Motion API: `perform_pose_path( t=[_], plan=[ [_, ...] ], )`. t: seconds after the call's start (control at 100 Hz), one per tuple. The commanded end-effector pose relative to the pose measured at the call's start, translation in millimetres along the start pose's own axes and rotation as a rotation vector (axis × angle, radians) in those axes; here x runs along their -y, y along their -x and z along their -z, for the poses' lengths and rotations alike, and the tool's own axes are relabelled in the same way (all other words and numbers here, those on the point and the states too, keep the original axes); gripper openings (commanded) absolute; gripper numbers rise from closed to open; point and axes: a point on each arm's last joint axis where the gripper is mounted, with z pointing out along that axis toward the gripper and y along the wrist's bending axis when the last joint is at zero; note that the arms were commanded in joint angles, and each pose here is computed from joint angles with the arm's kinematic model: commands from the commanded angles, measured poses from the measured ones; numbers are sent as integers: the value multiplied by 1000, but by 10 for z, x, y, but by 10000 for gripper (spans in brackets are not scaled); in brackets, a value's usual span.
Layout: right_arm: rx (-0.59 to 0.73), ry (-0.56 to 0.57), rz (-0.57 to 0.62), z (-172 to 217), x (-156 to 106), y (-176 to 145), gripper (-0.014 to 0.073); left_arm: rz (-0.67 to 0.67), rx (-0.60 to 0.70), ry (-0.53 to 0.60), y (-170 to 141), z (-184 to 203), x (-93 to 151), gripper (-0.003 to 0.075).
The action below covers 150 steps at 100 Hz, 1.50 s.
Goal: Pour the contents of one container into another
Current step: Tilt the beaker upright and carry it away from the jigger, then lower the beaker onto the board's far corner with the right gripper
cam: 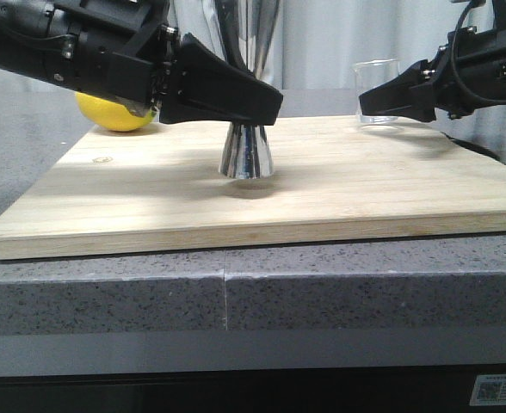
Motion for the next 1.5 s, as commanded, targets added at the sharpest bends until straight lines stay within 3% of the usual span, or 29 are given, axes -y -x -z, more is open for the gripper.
perform_pose_path(
  t=[0.0, 0.38, 1.49],
  plan=[
    [104, -18, 25, 60, 50, 240, 132, -47, 128, -44, 351, 61, 114, -12],
    [97, 14, -16, -21, 55, 66, 132, -47, 128, -44, 351, 61, 114, -12],
    [59, -5, -25, -52, 82, -32, 141, -48, 126, -45, 349, 61, 115, -12]
  ],
)
